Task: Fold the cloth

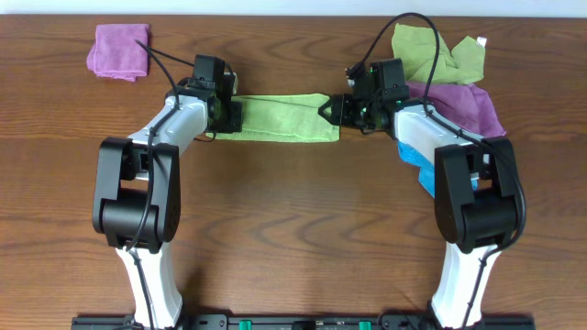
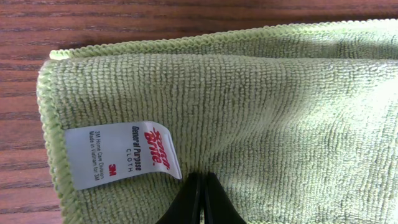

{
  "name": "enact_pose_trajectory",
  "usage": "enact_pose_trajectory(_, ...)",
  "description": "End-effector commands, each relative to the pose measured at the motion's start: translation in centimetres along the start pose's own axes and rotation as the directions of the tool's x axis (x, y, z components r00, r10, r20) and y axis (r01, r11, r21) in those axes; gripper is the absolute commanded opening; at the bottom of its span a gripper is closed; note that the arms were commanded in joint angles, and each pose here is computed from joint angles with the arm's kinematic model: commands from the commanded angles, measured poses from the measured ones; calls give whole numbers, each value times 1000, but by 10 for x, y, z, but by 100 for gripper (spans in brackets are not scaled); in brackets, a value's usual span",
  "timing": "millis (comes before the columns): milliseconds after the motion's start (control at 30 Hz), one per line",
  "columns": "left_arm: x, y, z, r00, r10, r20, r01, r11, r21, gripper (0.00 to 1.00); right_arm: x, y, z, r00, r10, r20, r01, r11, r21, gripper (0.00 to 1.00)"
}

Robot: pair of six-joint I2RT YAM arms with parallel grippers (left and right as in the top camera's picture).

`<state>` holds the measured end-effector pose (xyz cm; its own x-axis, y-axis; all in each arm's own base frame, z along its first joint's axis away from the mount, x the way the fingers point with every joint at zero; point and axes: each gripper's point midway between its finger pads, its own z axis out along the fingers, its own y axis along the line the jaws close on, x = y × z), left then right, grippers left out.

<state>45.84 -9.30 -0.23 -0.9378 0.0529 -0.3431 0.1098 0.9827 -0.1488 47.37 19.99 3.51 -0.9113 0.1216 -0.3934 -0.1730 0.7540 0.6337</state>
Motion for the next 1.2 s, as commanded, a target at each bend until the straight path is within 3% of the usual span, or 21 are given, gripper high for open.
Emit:
enact_pose_trajectory(0,63,17,35,982,-33,-187,24,998,-51,6,-3,17,3,998,-58,3,59,996,-71,44)
enact_pose_trajectory(300,63,17,35,982,-33,-187,24,998,-51,5,4,-5,4,1000,-14,-18,15,999,42,44)
enact_pose_trajectory(767,63,17,35,982,-33,-188,24,998,-51,6,0,6,-22,1000,-17,-21,18,999,51,51)
enact_pose_trajectory(1000,63,17,35,982,-33,-187,24,998,-51,6,-4,-20,-45,999,34,-5,-33,987,156,57)
enact_pose_trajectory(1167,63,17,35,982,-33,-187,24,998,-51,6,8,-37,-33,997,70,-42,-62,983,171,58)
